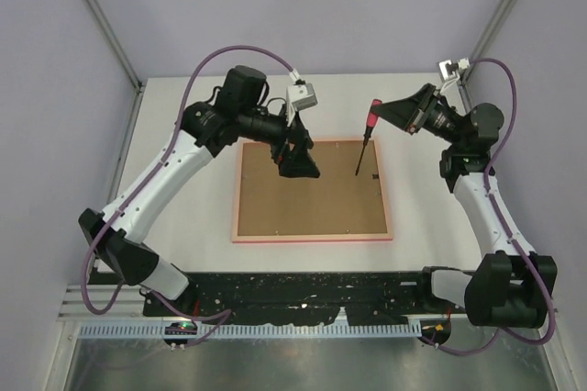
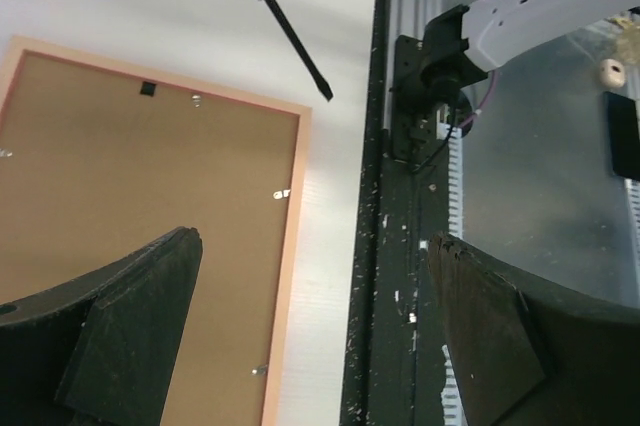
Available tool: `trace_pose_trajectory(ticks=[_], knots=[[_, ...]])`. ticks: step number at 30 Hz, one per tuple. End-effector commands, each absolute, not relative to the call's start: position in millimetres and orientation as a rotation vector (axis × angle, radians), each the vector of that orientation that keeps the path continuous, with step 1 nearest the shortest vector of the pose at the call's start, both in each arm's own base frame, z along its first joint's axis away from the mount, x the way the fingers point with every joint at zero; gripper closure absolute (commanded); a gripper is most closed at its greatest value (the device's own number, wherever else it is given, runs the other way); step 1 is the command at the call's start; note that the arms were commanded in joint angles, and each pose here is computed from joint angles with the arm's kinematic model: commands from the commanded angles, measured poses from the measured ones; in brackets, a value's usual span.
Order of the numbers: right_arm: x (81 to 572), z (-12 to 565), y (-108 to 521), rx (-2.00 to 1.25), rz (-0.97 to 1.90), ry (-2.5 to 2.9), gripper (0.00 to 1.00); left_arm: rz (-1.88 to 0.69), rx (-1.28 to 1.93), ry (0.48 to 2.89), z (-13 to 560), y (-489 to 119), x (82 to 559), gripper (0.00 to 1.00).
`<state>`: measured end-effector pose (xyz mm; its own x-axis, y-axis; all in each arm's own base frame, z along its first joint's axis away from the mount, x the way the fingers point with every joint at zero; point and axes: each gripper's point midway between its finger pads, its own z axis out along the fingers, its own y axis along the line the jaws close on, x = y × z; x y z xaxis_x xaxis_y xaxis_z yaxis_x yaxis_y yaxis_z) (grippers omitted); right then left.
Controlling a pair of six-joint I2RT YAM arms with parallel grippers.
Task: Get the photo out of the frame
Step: Pick up the screwdriver from the center of the board.
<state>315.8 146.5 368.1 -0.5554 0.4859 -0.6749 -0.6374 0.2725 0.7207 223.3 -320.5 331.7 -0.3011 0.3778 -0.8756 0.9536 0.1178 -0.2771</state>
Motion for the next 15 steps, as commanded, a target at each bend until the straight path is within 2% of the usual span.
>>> trace_pose_trajectory(ticks=[1, 15], knots=[[285.7, 403.9, 164.4, -0.344, 1.479, 1.451, 0.92, -1.341, 1.309, 1.716, 347.3, -347.6, 209.7, 0.0], [266.3, 392.7, 170.7, -0.403, 1.522, 1.49, 0.92, -1.437, 1.347, 1.722, 326.9, -408.4, 212.8, 0.0]])
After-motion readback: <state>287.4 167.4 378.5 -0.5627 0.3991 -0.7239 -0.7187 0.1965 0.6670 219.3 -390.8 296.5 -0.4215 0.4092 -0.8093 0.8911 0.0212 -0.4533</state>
